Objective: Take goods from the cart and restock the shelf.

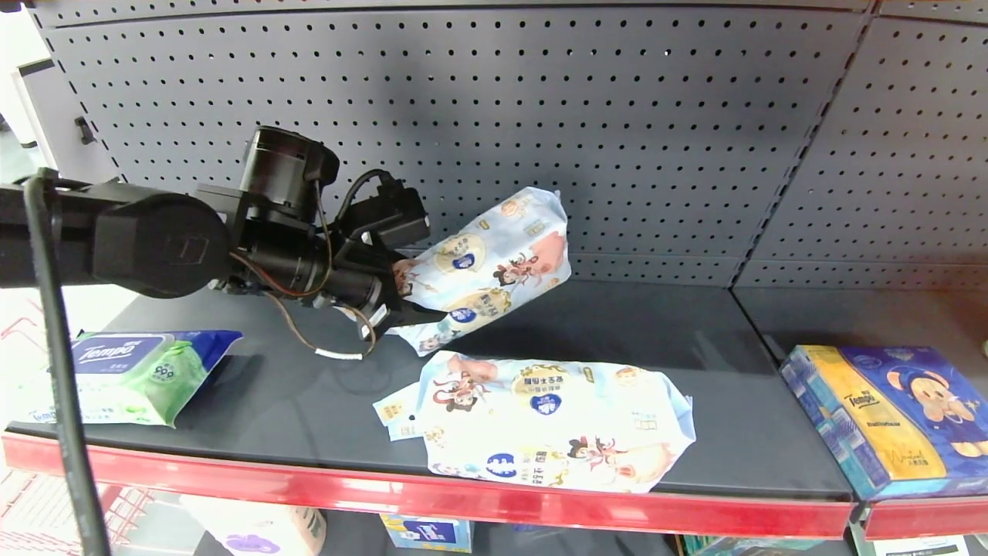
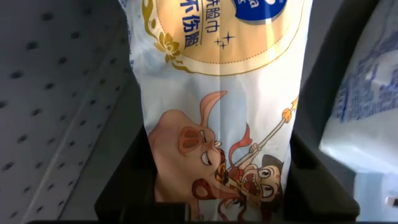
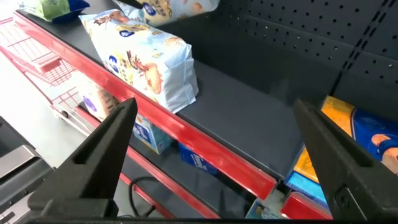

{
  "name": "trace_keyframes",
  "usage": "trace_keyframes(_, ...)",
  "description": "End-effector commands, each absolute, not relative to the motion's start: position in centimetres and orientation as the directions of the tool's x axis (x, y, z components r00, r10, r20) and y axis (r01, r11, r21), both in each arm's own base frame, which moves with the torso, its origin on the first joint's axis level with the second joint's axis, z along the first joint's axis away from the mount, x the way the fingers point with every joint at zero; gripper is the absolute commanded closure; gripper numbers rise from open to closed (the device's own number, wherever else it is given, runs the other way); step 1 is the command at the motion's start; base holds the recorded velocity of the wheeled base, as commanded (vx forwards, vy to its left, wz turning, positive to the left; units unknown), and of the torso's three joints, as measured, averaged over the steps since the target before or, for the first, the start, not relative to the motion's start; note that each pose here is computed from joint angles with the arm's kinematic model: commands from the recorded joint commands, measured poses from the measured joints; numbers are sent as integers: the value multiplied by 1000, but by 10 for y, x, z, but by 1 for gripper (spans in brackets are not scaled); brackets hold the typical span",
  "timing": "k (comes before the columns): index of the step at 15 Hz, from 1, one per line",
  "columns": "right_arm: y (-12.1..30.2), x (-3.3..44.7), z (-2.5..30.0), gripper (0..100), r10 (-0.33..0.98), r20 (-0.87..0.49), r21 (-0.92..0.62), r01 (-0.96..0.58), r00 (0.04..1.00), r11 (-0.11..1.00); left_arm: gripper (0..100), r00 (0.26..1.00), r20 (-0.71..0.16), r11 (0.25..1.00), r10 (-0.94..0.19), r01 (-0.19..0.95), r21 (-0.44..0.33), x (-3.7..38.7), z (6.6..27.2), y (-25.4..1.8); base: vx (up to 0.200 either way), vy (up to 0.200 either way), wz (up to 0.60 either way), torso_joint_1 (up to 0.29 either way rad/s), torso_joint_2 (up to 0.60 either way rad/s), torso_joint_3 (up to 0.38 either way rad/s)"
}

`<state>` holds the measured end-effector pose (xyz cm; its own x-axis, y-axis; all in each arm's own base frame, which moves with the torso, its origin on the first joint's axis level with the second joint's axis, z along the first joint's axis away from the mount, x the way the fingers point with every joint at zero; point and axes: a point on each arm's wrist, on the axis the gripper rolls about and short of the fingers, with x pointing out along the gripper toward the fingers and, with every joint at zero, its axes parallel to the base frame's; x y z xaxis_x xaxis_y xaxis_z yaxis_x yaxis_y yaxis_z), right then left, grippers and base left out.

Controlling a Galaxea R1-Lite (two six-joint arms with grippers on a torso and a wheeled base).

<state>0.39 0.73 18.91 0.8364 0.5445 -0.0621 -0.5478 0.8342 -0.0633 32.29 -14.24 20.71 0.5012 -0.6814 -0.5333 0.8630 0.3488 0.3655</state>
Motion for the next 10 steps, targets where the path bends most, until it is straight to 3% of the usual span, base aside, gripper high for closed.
trace_keyframes(1, 8, 5, 189, 0, 545, -70, -58, -548, 836, 834, 100, 482, -546, 333, -686, 874, 354, 324, 201, -149, 0, 0, 0, 0, 0, 0)
trace_keyframes(10, 8, 5, 187, 0, 538, -74, -55, -542, 840, 839, 100, 446, -561, 296, -698, 892, 340, 326, 192, -165, 0, 0, 0, 0, 0, 0)
